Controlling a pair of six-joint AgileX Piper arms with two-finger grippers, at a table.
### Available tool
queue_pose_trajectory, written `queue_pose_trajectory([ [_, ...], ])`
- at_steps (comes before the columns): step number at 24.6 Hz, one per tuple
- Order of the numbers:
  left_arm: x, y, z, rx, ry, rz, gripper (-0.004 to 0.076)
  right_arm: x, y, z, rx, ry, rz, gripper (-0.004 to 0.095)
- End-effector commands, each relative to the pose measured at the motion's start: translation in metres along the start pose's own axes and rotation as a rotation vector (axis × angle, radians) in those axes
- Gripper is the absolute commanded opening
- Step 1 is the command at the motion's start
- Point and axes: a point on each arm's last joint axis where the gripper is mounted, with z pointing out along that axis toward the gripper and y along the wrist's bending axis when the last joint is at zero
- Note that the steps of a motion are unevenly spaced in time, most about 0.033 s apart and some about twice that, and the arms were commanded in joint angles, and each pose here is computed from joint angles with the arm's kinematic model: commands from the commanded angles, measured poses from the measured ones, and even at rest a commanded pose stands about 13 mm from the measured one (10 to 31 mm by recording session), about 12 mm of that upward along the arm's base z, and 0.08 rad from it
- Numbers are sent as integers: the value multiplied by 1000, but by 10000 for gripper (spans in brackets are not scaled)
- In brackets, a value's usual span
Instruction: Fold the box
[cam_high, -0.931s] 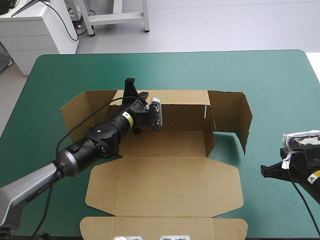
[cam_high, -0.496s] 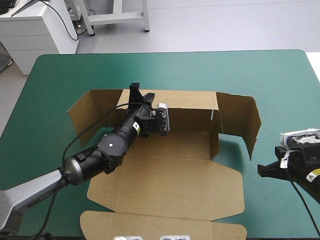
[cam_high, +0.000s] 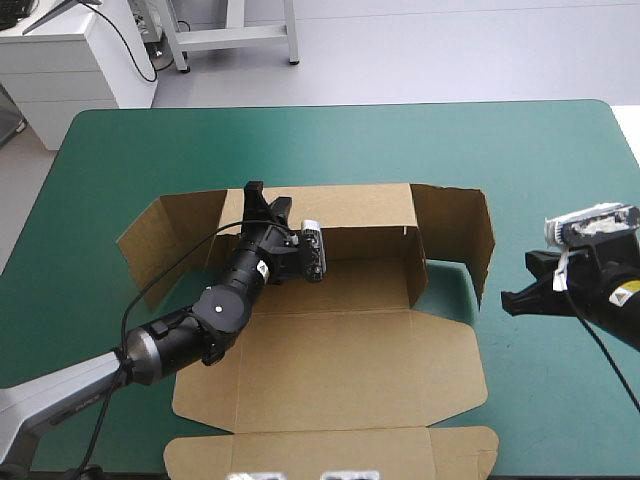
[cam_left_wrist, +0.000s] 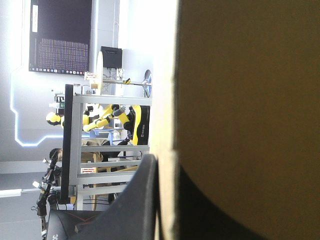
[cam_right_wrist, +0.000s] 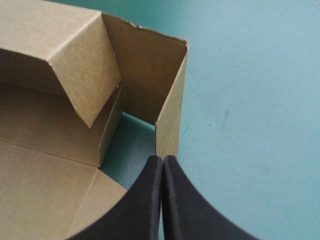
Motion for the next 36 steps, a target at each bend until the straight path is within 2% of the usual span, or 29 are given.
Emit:
queue_pose_trajectory([
  [1,3,11,-6,-57,27,-33,-8,-37,-7,4,1,-79,-13,-21],
  [4,2,14,-6,-70,29,-36,-8,-65,-15,20,-18,-58,-21,-21],
  [10,2,15,-7,-73,26,-33,-8,-121,-34,83,-127,46,9,-19],
  [13,3,15,-8,-74,28,-33,-8,-132,-38,105,-152,72,12,-19],
  [17,0,23,-8,-95,24,-44,-8,-145,-31,161,-204,144,15,-19],
  [25,-3,29,-8,-109,12,-55,-8,-142,-21,212,-214,264,19,-19],
  [31,-2,29,-8,-110,14,-55,-8,-127,-24,226,-206,395,4,-19],
  [36,-2,29,-8,-111,15,-49,-8,-127,-20,224,-204,397,9,-19],
])
